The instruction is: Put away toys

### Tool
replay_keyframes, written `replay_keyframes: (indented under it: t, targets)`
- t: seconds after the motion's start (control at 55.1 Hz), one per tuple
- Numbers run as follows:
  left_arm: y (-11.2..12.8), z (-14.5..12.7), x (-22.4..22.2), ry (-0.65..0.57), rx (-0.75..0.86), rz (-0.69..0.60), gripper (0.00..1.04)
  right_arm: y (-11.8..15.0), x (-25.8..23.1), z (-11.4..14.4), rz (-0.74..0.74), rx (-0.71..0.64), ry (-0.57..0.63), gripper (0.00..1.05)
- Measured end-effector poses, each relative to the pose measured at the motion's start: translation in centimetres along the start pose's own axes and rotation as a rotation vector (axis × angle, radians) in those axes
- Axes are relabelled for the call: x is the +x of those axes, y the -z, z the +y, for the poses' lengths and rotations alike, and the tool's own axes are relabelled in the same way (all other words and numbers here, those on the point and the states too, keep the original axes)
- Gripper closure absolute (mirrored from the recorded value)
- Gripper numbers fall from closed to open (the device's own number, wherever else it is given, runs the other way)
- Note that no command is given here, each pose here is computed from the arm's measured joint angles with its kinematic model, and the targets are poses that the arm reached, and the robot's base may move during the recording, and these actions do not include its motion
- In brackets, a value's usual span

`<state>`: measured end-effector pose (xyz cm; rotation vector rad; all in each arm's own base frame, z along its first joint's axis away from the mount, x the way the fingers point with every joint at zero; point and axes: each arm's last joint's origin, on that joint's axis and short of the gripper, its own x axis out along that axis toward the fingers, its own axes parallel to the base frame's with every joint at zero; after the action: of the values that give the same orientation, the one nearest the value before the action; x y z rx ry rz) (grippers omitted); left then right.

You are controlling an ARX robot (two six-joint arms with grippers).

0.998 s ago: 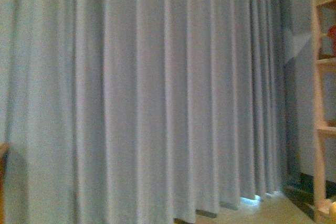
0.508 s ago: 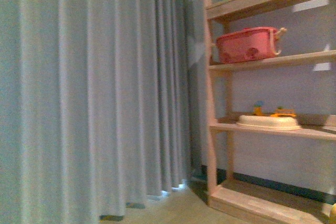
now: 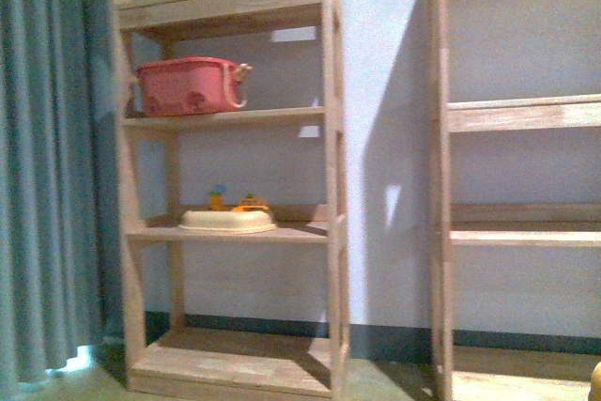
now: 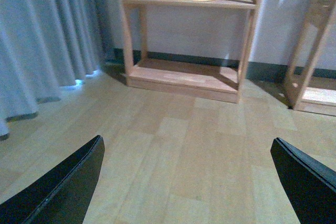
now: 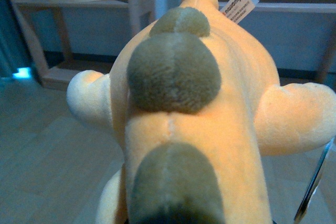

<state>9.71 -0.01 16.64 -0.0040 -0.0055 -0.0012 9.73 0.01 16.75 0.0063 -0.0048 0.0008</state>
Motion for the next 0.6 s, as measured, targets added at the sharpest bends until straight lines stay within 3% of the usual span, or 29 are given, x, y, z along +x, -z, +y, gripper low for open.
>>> replay_keyframes:
  t: [0.599]
  targets:
    - [0.0, 0.0, 0.0, 0.0, 0.0, 0.0, 0.06, -0.01, 0.0, 0.0, -0.001, 0.0, -0.003, 0.97]
